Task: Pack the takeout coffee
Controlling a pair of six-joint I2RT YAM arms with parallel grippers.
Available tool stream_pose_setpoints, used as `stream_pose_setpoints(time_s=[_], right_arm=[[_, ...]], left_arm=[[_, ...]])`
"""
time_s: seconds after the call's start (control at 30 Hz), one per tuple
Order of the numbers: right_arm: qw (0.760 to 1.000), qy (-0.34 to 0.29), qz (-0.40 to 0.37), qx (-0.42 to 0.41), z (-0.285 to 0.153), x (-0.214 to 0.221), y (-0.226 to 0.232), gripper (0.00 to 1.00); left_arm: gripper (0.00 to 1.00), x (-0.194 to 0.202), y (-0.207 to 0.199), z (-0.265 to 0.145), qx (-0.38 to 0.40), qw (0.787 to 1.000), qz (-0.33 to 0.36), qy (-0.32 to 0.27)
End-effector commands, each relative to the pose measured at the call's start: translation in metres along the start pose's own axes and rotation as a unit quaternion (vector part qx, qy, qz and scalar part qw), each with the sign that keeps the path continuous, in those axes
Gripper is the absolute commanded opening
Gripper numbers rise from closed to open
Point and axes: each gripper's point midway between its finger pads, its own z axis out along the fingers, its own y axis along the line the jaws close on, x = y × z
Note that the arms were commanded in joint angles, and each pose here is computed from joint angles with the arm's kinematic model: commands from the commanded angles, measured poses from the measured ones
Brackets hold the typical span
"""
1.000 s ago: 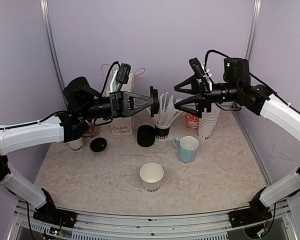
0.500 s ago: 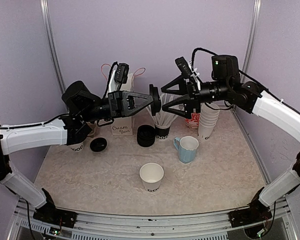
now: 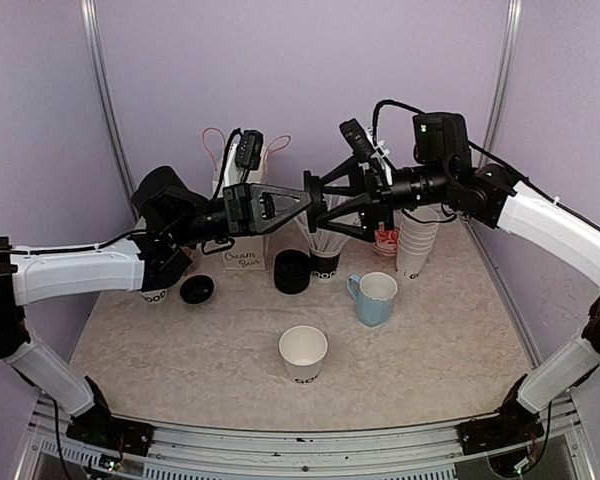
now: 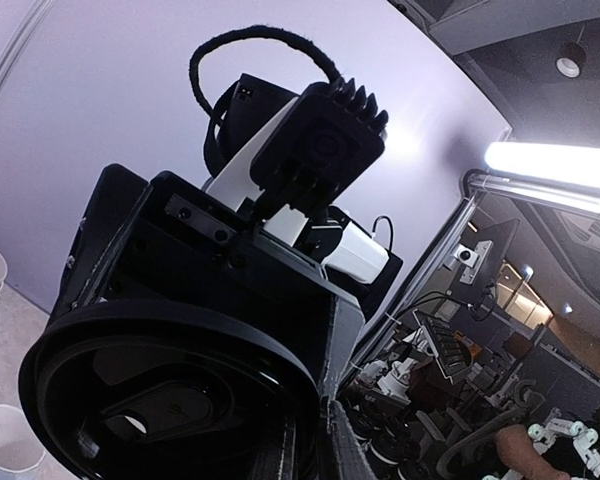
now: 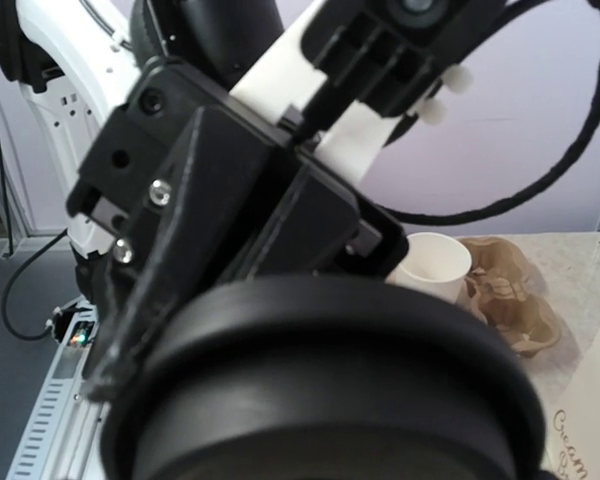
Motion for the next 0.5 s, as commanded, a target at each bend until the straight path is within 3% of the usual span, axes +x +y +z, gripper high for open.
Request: stream_pose_setpoints(time_s=[0.0, 0.2, 0.47], right_arm=[[1.000, -0.007, 0.006, -0.008, 0.005, -0.007, 0.002, 0.81], [1.000, -0.002, 0.004, 0.004, 0.005, -0.003, 0.000, 0.65], [1.000, 0.010, -0.002, 0.024, 0.002, 0.007, -0.004, 0.59]], left_arm=[[0.08, -0.003, -0.007, 0.002, 0.017, 1.000, 0.008, -0.010], [0.10, 0.001, -0.001, 0.001, 0.007, 1.000, 0.005, -0.006], [0.17, 0.011, 0.013, -0.005, -0.032, 0.999, 0.008, 0.008]])
